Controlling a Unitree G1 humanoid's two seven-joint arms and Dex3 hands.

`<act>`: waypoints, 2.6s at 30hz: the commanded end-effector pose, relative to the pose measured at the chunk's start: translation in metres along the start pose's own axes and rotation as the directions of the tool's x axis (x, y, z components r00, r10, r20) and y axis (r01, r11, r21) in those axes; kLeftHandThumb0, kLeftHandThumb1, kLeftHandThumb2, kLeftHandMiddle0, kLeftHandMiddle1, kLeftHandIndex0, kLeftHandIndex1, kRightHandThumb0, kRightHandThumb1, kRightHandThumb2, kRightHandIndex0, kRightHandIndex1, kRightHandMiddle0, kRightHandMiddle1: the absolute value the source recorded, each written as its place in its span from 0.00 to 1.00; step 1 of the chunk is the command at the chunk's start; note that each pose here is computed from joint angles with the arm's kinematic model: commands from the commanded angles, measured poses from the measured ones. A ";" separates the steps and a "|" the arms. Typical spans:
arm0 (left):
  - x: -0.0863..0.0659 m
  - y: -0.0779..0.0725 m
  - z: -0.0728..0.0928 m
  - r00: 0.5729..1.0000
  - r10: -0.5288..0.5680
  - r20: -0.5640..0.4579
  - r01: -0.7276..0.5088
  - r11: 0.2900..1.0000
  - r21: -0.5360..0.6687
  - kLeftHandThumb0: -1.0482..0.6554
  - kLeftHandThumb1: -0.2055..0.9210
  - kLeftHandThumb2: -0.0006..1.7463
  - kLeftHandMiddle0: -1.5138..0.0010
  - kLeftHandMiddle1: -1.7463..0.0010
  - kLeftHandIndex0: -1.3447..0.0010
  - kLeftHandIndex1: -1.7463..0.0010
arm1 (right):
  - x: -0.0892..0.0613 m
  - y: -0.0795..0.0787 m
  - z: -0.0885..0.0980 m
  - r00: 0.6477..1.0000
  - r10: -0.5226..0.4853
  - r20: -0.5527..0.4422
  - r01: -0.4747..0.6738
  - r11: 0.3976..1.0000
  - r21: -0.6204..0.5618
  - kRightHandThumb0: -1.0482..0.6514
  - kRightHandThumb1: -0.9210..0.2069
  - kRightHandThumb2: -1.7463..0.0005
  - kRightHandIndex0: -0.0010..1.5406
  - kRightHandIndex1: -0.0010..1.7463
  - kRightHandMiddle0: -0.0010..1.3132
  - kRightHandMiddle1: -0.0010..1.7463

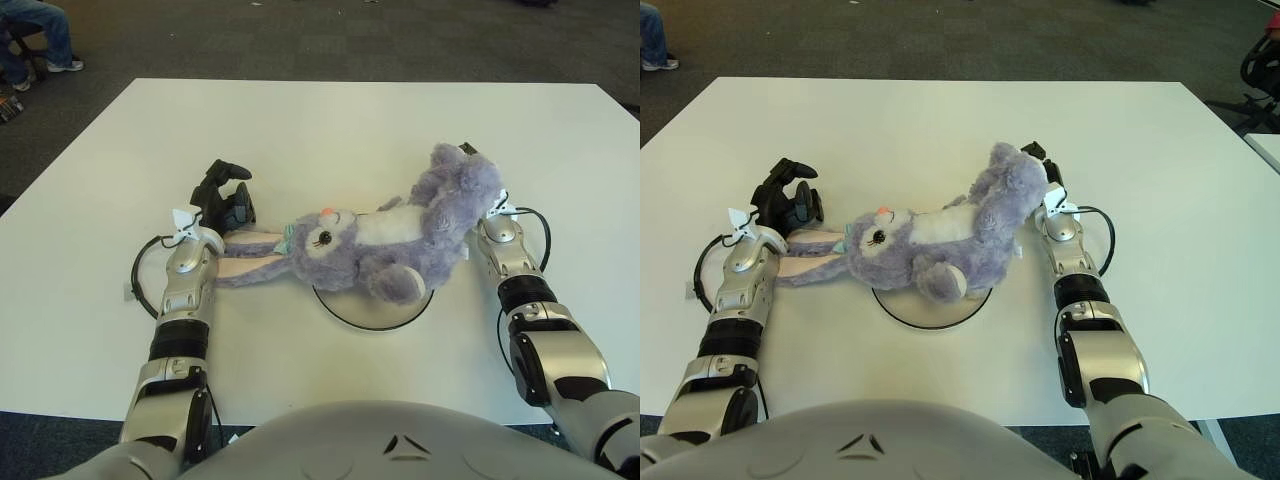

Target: Put the doll into the plate.

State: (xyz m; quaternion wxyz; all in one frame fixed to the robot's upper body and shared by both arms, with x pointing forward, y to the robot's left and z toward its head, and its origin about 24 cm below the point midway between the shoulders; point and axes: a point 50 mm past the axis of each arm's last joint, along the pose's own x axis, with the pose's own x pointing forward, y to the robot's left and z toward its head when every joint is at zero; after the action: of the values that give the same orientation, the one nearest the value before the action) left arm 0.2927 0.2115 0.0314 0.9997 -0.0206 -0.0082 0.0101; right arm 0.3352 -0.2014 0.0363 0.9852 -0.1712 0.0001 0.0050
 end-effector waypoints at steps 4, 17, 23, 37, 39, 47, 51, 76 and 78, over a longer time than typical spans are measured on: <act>-0.015 0.002 -0.038 0.981 0.052 -0.186 -0.050 0.999 0.016 0.37 0.67 0.59 0.25 0.00 0.68 0.00 | -0.019 0.009 -0.035 0.986 0.049 -0.159 -0.051 0.999 -0.009 0.61 0.39 0.40 0.38 0.91 0.24 0.95; -0.016 -0.002 -0.047 0.981 0.092 -0.170 -0.084 0.995 0.056 0.37 0.63 0.61 0.18 0.00 0.66 0.00 | -0.019 0.009 -0.035 0.986 0.052 -0.161 -0.055 0.998 -0.011 0.61 0.39 0.40 0.38 0.91 0.24 0.95; -0.017 -0.002 -0.051 0.979 0.092 -0.180 -0.085 0.995 0.051 0.37 0.63 0.62 0.20 0.00 0.66 0.00 | -0.019 0.008 -0.034 0.986 0.054 -0.157 -0.057 0.998 -0.010 0.61 0.39 0.40 0.38 0.92 0.24 0.95; -0.017 -0.003 -0.050 0.980 0.097 -0.171 -0.090 0.995 0.048 0.37 0.64 0.61 0.20 0.00 0.66 0.00 | -0.019 0.008 -0.035 0.986 0.053 -0.160 -0.056 0.998 -0.015 0.61 0.38 0.40 0.38 0.91 0.24 0.95; -0.017 -0.004 -0.050 0.981 0.097 -0.170 -0.091 0.995 0.045 0.37 0.64 0.61 0.19 0.00 0.66 0.00 | -0.019 0.008 -0.035 0.986 0.052 -0.160 -0.056 0.998 -0.016 0.61 0.38 0.40 0.38 0.91 0.24 0.95; -0.018 -0.005 -0.049 0.983 0.091 -0.162 -0.087 0.996 0.028 0.37 0.63 0.62 0.19 0.00 0.66 0.00 | -0.019 0.008 -0.035 0.986 0.052 -0.161 -0.055 0.998 -0.015 0.61 0.38 0.40 0.38 0.91 0.24 0.95; -0.019 -0.006 -0.048 0.983 0.090 -0.158 -0.086 0.996 0.027 0.37 0.63 0.61 0.19 0.00 0.66 0.00 | -0.019 0.008 -0.035 0.986 0.051 -0.161 -0.054 0.998 -0.013 0.61 0.38 0.40 0.38 0.91 0.24 0.95; -0.020 -0.005 -0.047 0.983 0.065 -0.174 -0.064 0.998 0.011 0.37 0.66 0.59 0.20 0.00 0.68 0.00 | -0.019 0.008 -0.034 0.986 0.053 -0.156 -0.055 0.998 -0.009 0.61 0.38 0.40 0.38 0.91 0.23 0.96; -0.020 -0.005 -0.047 0.983 0.065 -0.173 -0.065 0.998 0.009 0.37 0.67 0.59 0.20 0.00 0.68 0.00 | -0.019 0.008 -0.034 0.986 0.053 -0.156 -0.055 0.998 -0.009 0.61 0.38 0.40 0.38 0.91 0.23 0.96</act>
State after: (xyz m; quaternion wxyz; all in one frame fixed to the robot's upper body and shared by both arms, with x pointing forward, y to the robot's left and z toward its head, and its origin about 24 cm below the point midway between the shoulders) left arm 0.2957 0.2087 0.0218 0.9992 -0.0015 0.0011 0.0411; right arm 0.3344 -0.2012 0.0371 0.9849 -0.1729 -0.0029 0.0076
